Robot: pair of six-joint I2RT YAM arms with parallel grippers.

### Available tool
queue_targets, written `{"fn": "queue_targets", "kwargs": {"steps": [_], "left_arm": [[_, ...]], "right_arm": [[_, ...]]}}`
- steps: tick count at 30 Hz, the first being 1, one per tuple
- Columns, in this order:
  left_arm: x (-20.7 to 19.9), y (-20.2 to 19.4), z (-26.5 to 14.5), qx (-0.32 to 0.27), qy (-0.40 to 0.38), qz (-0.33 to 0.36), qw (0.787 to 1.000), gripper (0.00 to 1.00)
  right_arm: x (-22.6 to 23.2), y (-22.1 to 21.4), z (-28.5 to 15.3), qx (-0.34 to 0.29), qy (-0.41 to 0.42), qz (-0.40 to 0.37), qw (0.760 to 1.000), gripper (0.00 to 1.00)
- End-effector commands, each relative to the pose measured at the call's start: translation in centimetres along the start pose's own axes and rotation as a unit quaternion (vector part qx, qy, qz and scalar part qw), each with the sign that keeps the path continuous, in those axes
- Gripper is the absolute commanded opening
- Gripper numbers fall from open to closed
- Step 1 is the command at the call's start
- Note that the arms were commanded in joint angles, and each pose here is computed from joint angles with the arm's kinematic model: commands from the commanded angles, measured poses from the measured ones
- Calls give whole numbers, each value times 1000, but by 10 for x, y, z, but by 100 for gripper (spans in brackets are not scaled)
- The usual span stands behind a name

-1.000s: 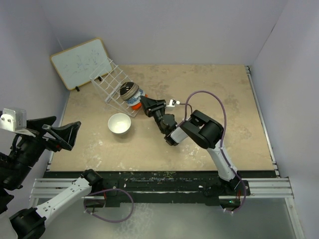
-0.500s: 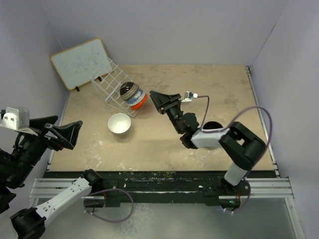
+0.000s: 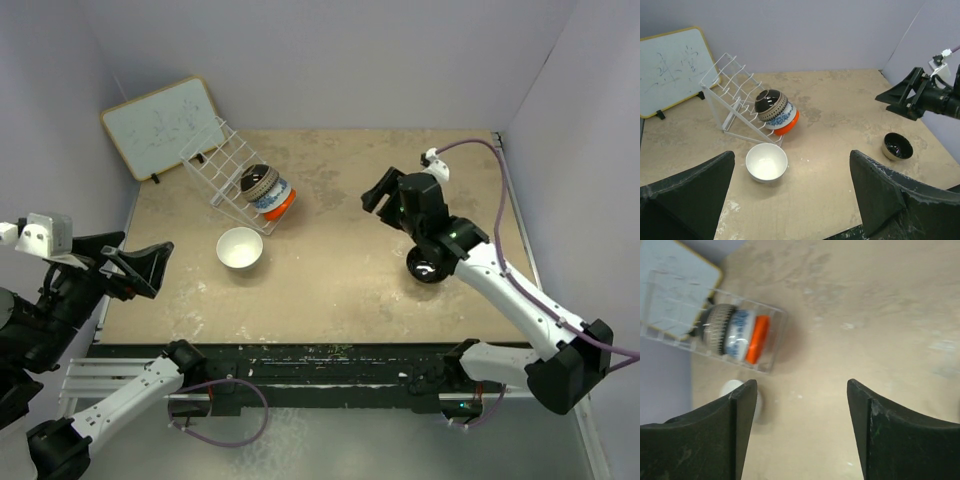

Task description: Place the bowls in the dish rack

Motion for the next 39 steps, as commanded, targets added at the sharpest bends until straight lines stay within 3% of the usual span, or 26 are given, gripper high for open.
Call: {"fn": "queue_targets", "kwargs": {"steps": [1, 5, 10, 26, 29, 34, 39], "left_arm": [[-7, 3, 3, -15, -23, -18, 999, 99], [-8, 1, 1, -17, -31, -23, 999, 99], [-5, 2, -4, -21, -31, -26, 999, 99], [5, -8, -9, -14, -21, -39, 999, 99], [5, -8, -10, -15, -20, -42, 999, 99], [6, -9, -11, -12, -17, -44, 999, 99], [8, -10, -13, -12, -13, -48, 999, 99]], "right_arm": [[-73, -35, -28, 155, -133, -96, 974, 75], [-94, -51, -26, 218, -152, -90, 960, 76], [-112, -64, -19, 251, -183, -83, 947, 73], [-153, -92, 4, 243, -224, -69, 941, 65], [-154, -86, 11, 233, -227, -87, 942, 55], [-160, -90, 19, 244, -236, -109, 934, 53], [-164, -92, 24, 245, -240, -120, 932, 43]]}}
Point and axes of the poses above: each gripper's point midway between its finger pads, its own z axis out along the fingers, its own x axis along the line the jaws close on, y = z × x, the point moved 5 cm from there along -z, back along the fingers, and after that the axes turned 12 degrees about -z, right-handed, at the moved point
